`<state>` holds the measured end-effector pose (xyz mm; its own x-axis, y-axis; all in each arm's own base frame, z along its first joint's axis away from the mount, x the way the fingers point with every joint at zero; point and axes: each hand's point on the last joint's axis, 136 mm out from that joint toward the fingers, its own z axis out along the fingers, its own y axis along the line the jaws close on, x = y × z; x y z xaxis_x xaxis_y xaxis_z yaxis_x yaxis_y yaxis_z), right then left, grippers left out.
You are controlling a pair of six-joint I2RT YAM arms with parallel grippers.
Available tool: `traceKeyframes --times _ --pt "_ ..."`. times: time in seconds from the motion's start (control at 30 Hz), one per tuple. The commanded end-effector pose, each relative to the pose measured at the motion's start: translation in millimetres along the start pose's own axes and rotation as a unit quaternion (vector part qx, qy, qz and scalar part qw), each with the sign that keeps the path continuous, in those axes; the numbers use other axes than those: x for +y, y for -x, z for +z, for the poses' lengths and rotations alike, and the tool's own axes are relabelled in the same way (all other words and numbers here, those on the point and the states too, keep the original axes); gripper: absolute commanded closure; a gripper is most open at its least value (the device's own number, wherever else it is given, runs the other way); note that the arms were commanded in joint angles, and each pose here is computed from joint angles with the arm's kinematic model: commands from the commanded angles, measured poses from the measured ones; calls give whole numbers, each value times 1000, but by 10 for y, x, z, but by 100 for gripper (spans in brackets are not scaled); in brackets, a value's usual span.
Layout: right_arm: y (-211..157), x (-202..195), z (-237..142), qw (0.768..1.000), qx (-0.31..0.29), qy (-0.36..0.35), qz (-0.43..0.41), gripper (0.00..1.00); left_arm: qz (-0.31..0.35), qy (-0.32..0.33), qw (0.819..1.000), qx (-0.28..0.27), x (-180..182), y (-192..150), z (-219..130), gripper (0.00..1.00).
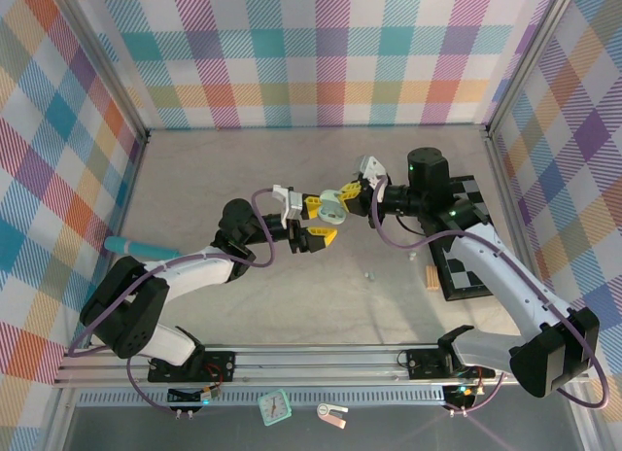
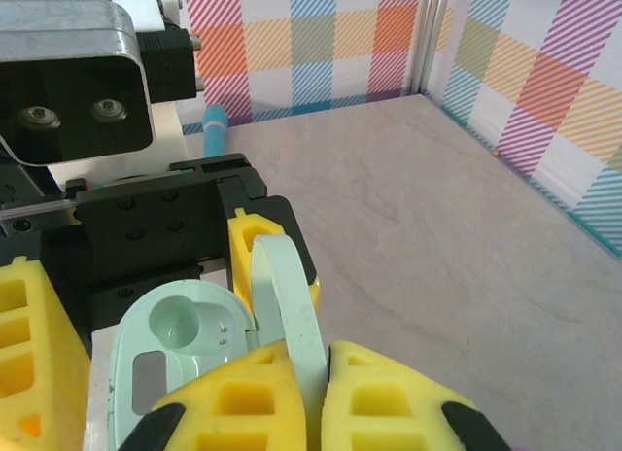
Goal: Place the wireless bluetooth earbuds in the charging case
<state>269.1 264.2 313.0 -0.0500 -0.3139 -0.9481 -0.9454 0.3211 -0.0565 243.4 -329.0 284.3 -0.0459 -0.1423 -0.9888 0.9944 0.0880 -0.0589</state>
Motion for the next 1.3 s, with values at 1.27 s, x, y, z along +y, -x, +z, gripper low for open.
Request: traceKeyframes --times 1.27 --pt "11 152 0 999 -7 19 -35 100 -15 -18 999 -22 -10 136 55 46"
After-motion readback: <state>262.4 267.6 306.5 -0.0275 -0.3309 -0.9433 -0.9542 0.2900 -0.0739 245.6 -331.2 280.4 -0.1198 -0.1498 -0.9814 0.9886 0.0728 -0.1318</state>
